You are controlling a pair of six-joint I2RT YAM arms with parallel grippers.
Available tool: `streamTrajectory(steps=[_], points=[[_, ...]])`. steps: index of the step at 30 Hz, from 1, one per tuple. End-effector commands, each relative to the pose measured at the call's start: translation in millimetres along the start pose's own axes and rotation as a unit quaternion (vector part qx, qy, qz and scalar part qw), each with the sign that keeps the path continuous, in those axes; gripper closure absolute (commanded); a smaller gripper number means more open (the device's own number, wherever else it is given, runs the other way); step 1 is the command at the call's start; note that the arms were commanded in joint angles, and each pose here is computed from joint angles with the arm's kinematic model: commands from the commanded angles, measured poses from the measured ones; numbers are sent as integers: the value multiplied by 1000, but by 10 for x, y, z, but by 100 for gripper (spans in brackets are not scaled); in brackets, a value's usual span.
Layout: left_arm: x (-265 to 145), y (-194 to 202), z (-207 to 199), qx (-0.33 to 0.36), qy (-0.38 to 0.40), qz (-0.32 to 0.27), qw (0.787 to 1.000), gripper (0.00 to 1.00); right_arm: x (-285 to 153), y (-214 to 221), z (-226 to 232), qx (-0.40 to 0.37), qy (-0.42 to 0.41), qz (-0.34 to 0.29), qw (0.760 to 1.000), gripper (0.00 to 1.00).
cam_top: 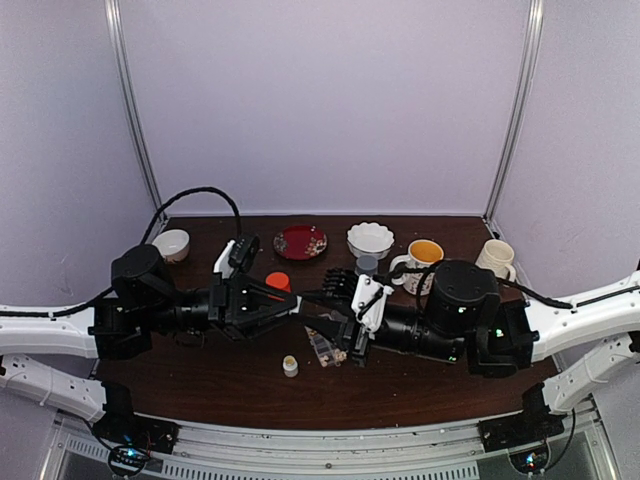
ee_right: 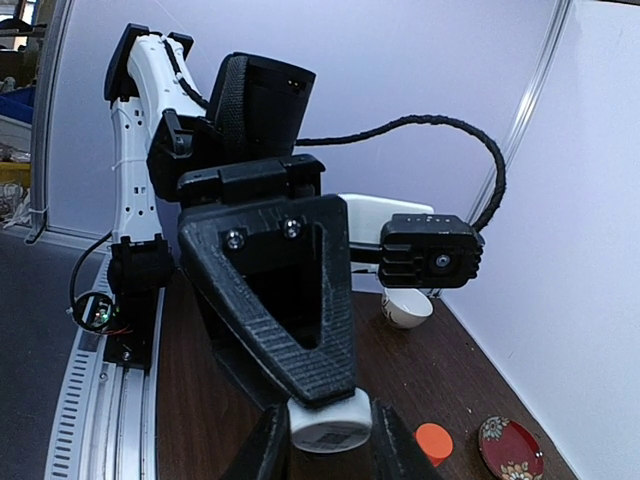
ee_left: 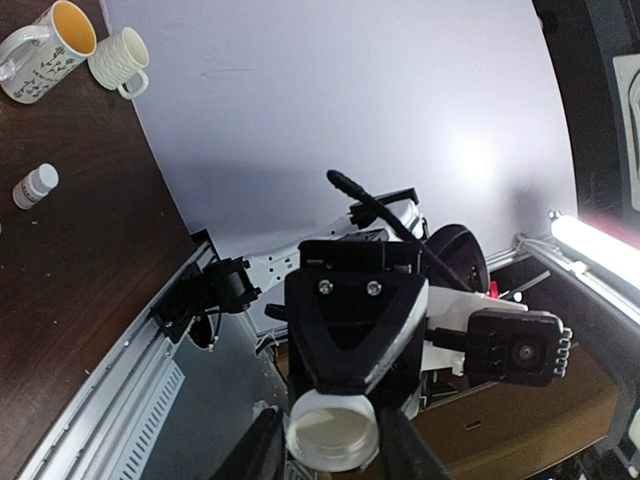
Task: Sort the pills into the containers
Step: Pass from the left arm to the right, then pick up the pill bottle from the center of the board.
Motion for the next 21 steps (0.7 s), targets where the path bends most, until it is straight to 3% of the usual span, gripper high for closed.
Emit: streamTrajectory(steps=[1, 7, 12, 17, 21], points=[[-28, -26, -60, 12, 20, -11, 1000, 53, -7, -117, -14, 7, 7, -13, 1000, 77], [-108, -51, -42, 22, 11, -32, 999, 33, -71, -58, -6, 22, 3, -8, 1000, 81], [-205, -67, 53, 71, -42, -34, 996, 28, -186, 58, -30, 38, 9, 8, 999, 83], [-456, -64, 418, 143, -208, -14, 968, 28, -378, 326, 24, 72, -12, 47, 996, 84], [-628, -50, 654, 199, -285, -1, 938, 29, -455, 611, 87, 107, -25, 107, 988, 85]])
Point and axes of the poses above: each gripper's point midway between its finger pads, its own x axis out along the fingers, its own z axis along the line the jaws close on, y = z × x, the point moved 3 cm from there along -x, back along the fingers, and after that the axes turned 10 degrees about x, right-handed, at the moved point
